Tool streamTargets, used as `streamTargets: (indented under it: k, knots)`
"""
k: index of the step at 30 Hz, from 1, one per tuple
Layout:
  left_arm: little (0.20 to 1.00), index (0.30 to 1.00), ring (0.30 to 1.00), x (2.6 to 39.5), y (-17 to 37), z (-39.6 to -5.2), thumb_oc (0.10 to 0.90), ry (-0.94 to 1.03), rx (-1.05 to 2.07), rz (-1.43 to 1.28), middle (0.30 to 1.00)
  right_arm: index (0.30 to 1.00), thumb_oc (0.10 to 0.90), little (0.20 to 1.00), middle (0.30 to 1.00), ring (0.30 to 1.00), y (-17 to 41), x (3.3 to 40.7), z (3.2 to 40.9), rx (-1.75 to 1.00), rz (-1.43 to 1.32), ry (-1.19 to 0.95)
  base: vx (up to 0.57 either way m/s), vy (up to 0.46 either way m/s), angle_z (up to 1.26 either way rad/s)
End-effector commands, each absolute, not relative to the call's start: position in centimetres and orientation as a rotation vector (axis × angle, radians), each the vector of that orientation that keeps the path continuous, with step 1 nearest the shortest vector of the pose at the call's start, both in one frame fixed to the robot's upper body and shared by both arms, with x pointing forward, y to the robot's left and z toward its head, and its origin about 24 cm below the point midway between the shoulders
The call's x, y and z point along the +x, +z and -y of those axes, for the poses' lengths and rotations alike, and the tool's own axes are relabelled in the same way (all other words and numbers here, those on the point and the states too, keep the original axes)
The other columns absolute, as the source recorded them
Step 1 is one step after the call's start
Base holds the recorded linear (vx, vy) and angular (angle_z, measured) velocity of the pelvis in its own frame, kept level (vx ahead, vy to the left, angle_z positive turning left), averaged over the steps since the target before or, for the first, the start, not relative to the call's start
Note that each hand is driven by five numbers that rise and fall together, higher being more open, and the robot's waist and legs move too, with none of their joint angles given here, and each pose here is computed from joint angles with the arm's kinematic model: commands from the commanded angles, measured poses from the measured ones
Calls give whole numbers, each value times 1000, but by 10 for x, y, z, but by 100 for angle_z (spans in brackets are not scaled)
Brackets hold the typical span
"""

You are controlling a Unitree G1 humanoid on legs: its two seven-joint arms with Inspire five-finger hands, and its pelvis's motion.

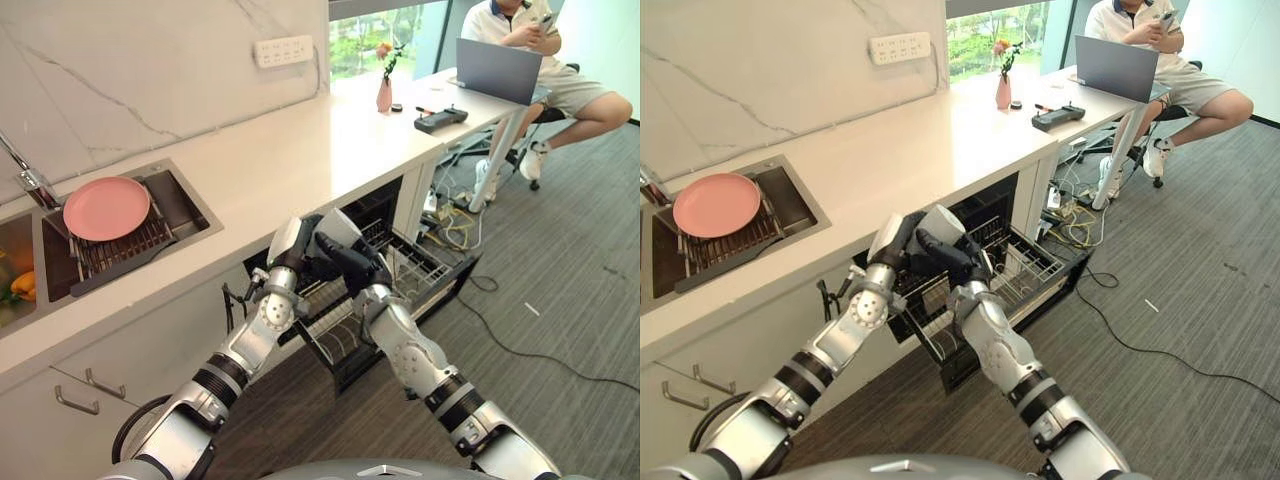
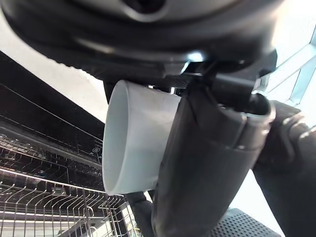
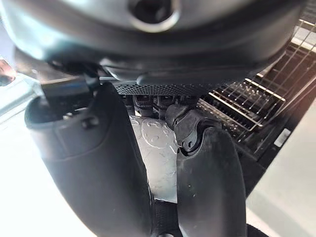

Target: Place the dishes in the dishwasher.

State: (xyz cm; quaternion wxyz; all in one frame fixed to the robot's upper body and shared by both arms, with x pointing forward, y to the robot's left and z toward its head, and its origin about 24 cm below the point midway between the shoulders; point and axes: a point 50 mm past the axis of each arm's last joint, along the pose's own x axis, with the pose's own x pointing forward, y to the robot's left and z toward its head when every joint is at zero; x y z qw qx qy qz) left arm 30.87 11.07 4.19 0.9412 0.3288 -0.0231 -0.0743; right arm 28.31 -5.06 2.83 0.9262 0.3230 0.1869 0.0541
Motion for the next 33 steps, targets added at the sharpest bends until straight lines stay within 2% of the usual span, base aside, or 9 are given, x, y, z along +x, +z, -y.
streamTargets:
  k: [1,6,7,20,21,22,23,29,33]
  knots:
    - [300,300,300,320,116,-35,400,-368,614,450,300,900,800,900,900,900,108,281,-46,808,-232,592,0,0,0]
    - [300,300,300,316,113,-24,400,-406,515,410,300,900,800,900,900,900,124,293,-45,901,-161,533,0,0,0]
    - [300,300,300,315,111,-22,400,-416,497,401,300,300,400,300,300,300,126,294,-45,916,-150,523,0,0,0]
    - [300,300,300,306,92,-21,400,-448,408,298,300,300,400,300,300,300,158,315,-15,1111,32,261,1,6,6]
    - [366,366,366,306,91,-23,444,-448,410,292,366,300,400,300,300,300,161,317,-10,1126,49,240,0,0,0]
    - [538,538,538,305,89,-24,558,-454,414,288,538,300,400,300,300,300,164,318,-5,1140,71,220,0,0,0]
    - [900,900,900,304,87,-28,800,-461,405,275,900,300,400,300,300,300,170,319,2,1153,103,203,0,0,0]
    - [900,900,900,294,63,-65,800,-452,343,154,900,300,400,300,300,300,183,329,54,1085,275,30,2,21,7]
    - [900,900,900,283,46,-114,800,-377,350,73,900,300,400,300,300,300,185,334,123,839,430,-220,6,18,3]
